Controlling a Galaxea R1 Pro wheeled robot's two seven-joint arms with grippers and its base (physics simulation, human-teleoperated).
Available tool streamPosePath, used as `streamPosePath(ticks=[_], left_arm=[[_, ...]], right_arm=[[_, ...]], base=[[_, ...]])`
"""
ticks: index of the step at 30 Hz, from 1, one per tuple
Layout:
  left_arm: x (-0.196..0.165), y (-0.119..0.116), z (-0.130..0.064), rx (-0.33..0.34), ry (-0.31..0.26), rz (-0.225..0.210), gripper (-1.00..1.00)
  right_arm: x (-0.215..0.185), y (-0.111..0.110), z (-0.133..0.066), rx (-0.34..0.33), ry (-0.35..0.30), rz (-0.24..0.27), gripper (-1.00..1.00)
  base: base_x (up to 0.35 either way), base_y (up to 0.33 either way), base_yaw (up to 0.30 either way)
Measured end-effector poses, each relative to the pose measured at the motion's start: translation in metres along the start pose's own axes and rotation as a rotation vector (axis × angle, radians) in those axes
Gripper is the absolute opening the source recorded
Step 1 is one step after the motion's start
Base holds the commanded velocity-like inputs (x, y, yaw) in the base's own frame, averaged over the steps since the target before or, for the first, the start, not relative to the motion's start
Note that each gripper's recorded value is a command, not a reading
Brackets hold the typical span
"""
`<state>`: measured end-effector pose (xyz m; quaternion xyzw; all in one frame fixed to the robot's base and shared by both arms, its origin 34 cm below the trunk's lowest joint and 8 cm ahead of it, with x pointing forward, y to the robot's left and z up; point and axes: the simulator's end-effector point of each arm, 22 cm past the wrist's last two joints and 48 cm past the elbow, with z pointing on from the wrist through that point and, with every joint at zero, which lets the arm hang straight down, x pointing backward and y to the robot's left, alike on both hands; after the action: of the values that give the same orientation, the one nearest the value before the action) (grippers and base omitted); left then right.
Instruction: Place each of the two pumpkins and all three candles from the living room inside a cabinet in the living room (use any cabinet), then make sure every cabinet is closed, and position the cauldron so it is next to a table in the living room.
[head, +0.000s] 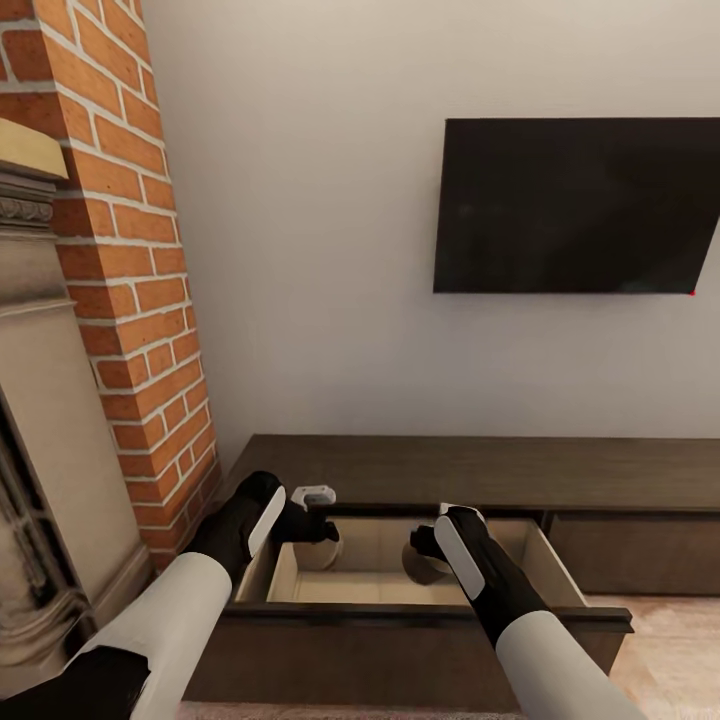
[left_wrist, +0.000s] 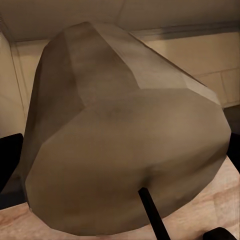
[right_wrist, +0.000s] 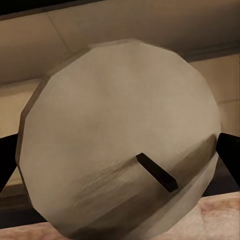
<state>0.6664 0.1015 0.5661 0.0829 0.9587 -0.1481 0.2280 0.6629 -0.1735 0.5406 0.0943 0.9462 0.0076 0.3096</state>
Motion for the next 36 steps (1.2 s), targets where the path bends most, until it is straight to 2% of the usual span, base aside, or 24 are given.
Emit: streamPosePath(ticks=[14,25,36], left_arm=[[0.011,0.006,0.023,0.0,-0.05,0.007,-1.0],[0.01,0.006,0.023,0.001,-0.054,0.007,-1.0],[0.01,0.006,0.023,0.0,-0.052,0.007,-1.0]], right_arm=[[0.025,-0.004,0.02,0.0,-0.001,-0.001,-1.0],[0.024,-0.003,0.02,0.0,-0.002,-0.001,-1.0],[0.024,-0.003,0.02,-0.001,-0.002,-0.002,-1.0]], base=[[0.0,0.0,0.0],[0.004,0.0,0.0],[0.097,0.0,0.0]])
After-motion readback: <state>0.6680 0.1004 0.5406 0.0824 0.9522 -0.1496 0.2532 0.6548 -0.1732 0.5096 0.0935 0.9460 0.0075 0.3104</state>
